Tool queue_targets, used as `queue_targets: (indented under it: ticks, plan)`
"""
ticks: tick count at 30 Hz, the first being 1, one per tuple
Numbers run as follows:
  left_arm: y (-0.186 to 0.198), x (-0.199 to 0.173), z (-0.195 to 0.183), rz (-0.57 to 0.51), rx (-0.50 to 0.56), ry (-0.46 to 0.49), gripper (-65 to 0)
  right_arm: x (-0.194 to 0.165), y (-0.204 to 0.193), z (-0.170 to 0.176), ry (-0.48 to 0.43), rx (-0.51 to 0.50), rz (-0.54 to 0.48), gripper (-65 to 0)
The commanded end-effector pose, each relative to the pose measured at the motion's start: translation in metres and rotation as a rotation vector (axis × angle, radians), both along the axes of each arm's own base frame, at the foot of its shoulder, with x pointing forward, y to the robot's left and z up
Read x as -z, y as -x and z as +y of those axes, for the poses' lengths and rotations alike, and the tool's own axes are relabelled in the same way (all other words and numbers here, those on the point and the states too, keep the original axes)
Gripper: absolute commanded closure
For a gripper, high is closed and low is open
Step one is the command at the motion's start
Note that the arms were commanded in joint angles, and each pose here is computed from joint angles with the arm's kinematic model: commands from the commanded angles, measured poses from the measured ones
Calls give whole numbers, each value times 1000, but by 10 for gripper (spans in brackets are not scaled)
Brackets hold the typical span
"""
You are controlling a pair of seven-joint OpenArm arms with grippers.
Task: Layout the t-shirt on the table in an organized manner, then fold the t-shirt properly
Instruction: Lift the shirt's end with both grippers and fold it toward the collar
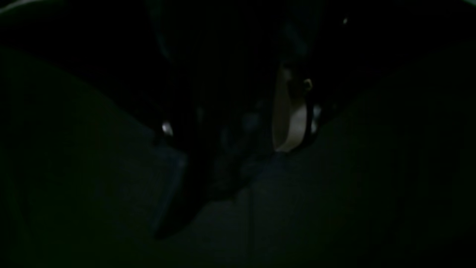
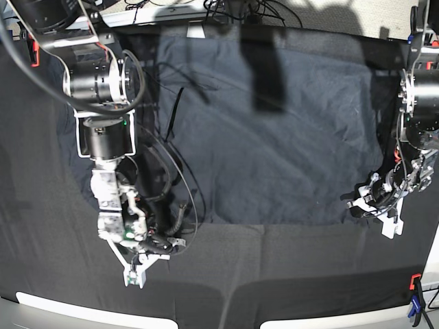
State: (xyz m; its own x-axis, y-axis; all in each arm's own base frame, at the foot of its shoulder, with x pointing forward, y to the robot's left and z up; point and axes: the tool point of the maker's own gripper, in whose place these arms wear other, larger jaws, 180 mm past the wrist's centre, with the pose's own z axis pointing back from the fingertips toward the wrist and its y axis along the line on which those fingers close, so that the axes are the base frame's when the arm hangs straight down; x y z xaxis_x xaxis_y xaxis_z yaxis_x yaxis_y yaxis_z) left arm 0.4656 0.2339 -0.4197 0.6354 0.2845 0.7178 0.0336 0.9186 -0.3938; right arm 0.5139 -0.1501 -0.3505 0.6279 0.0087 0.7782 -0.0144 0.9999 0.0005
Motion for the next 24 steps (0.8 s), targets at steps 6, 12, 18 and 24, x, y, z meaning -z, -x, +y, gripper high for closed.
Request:
queue_targets:
  ticks: [6, 12, 18, 24]
  plan:
    - [-12, -18, 5, -49, -2, 1, 0, -31, -19, -12, 28, 60, -96, -316]
    - [-13, -18, 5, -51, -3, 1, 0, -22, -13, -20, 66, 91, -89, -316]
    - [-13, -18, 5, -50, -2, 1, 0, 0, 1, -18, 66, 85, -91, -316]
    - [-13, -18, 5, -51, -3, 1, 0, 4, 4, -16, 35, 89, -72, -316]
